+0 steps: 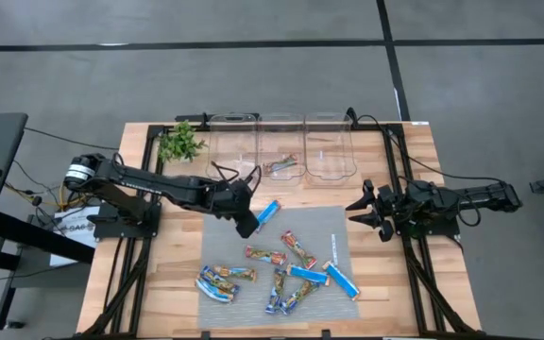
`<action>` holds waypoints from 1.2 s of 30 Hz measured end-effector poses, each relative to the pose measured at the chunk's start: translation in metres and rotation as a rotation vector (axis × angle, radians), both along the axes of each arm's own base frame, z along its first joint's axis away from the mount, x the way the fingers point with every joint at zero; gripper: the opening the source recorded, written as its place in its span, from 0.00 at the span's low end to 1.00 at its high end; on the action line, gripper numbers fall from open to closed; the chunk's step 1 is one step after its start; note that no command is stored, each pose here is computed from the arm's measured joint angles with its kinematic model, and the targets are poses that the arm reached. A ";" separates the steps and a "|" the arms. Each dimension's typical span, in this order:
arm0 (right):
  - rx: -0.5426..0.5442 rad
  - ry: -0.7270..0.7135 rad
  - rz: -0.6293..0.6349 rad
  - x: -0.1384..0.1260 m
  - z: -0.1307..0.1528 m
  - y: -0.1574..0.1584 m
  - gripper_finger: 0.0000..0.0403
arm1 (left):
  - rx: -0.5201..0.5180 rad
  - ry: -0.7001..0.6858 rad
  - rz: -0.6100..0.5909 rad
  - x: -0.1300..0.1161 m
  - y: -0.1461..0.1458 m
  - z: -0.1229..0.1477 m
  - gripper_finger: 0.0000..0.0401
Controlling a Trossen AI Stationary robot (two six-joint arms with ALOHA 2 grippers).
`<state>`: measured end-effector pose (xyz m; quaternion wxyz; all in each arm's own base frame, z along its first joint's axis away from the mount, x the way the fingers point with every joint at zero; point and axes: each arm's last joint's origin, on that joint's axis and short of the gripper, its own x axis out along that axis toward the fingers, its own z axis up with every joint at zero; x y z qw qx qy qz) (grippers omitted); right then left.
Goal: Pick and place Granola Bars by type
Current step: Put the red granola bar into the middle transparent bin
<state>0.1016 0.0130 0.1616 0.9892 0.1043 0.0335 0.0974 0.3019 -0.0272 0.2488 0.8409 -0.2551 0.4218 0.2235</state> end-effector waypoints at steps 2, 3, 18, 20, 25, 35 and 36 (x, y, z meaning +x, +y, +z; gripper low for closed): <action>0.000 -0.003 0.000 0.000 0.000 0.000 0.36 | -0.002 0.016 0.005 0.005 0.002 -0.007 0.36; 0.000 -0.003 0.000 0.000 0.000 0.000 0.36 | -0.011 0.040 0.002 0.007 0.003 -0.012 0.36; 0.000 0.004 0.000 0.000 0.000 0.000 0.35 | -0.027 0.116 -0.094 0.052 0.011 -0.088 0.36; 0.000 0.004 0.000 0.000 0.000 0.000 0.35 | -0.024 0.125 -0.095 0.052 0.011 -0.090 0.36; 0.000 0.004 0.000 0.000 0.000 0.000 0.35 | -0.021 0.147 -0.093 0.052 0.012 -0.096 0.36; 0.000 0.004 0.000 0.000 0.000 0.000 0.35 | 0.009 0.180 -0.171 0.058 0.011 -0.113 0.36; 0.000 0.004 0.000 0.000 0.000 0.000 0.35 | 0.020 0.183 -0.174 0.058 0.011 -0.113 0.36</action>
